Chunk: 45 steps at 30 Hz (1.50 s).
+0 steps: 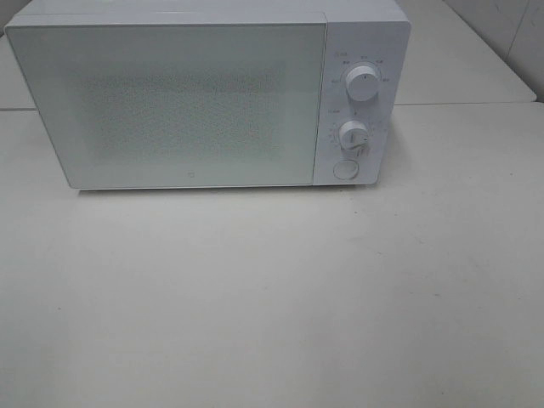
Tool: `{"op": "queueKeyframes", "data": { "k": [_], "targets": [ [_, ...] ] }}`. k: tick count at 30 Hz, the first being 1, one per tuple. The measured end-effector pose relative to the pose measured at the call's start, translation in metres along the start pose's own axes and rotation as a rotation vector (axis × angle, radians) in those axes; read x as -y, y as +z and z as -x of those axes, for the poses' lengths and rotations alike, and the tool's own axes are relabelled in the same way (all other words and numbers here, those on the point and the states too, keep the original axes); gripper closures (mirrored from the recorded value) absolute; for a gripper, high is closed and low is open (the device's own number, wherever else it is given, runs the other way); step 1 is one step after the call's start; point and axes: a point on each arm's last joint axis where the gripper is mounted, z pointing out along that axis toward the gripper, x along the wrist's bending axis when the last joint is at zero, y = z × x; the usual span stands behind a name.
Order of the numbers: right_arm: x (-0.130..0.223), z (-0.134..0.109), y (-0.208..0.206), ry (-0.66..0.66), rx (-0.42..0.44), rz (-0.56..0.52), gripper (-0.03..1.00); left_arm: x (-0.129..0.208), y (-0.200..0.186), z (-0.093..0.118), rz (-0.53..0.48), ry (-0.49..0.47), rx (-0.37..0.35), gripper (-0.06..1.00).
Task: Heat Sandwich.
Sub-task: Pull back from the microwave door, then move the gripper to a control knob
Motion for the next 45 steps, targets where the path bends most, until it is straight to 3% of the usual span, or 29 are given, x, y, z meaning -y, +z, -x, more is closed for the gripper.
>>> {"op": "queueKeyframes", "data": {
  "k": [45],
  "targets": [
    [-0.0001, 0.0000, 0.0000, 0.000, 0.000, 0.001, 0.22, 0.0002, -0.0003, 0.0000, 0.002, 0.000, 0.000, -0.03]
  ]
}}
